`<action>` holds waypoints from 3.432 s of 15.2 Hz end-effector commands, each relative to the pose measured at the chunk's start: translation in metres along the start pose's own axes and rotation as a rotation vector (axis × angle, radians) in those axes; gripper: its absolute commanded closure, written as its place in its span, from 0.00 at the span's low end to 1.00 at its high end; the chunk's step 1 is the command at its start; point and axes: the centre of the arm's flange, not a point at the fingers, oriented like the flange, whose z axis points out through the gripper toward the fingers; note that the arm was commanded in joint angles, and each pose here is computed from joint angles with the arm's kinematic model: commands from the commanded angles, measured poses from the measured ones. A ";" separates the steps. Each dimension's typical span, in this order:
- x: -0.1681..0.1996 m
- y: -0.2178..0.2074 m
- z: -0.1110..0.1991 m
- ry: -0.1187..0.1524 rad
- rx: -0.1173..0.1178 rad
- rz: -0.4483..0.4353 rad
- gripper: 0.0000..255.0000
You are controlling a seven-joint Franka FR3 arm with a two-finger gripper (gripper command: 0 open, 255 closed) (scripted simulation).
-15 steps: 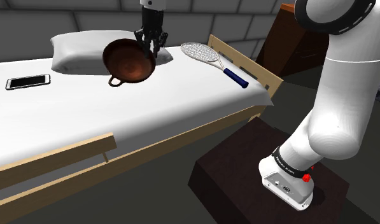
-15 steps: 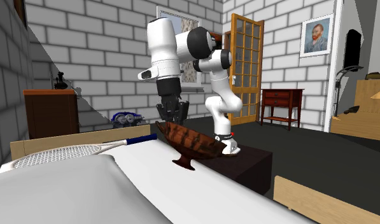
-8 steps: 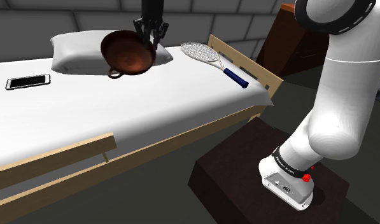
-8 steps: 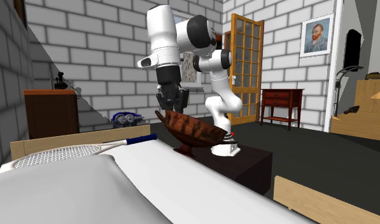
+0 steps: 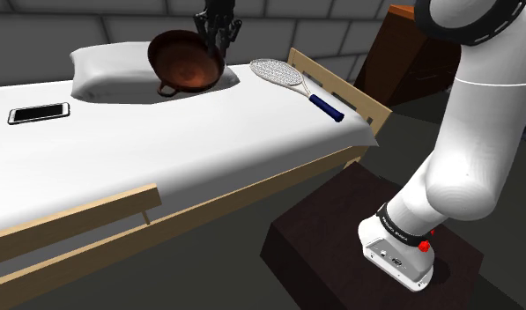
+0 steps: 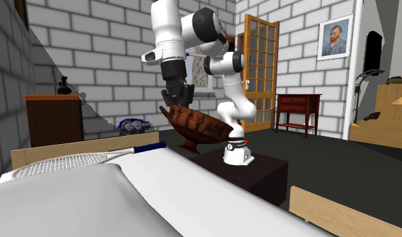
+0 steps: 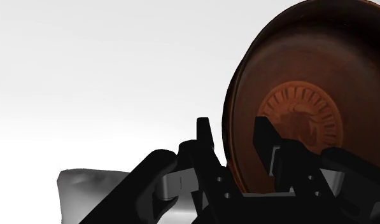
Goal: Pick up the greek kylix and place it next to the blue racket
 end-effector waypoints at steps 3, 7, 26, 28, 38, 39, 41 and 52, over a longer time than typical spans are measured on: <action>-0.009 0.052 -0.006 0.001 0.001 -0.001 1.00; -0.017 0.104 -0.012 0.001 0.001 -0.001 1.00; -0.016 0.153 0.067 0.001 0.001 -0.001 1.00; -0.015 0.155 0.077 0.001 0.001 -0.001 1.00; -0.011 0.161 0.129 0.001 0.001 -0.001 1.00; -0.011 0.161 0.135 0.001 0.001 -0.001 1.00; -0.010 0.162 0.141 0.001 0.001 -0.001 1.00; -0.012 0.162 0.143 0.001 0.000 -0.001 0.00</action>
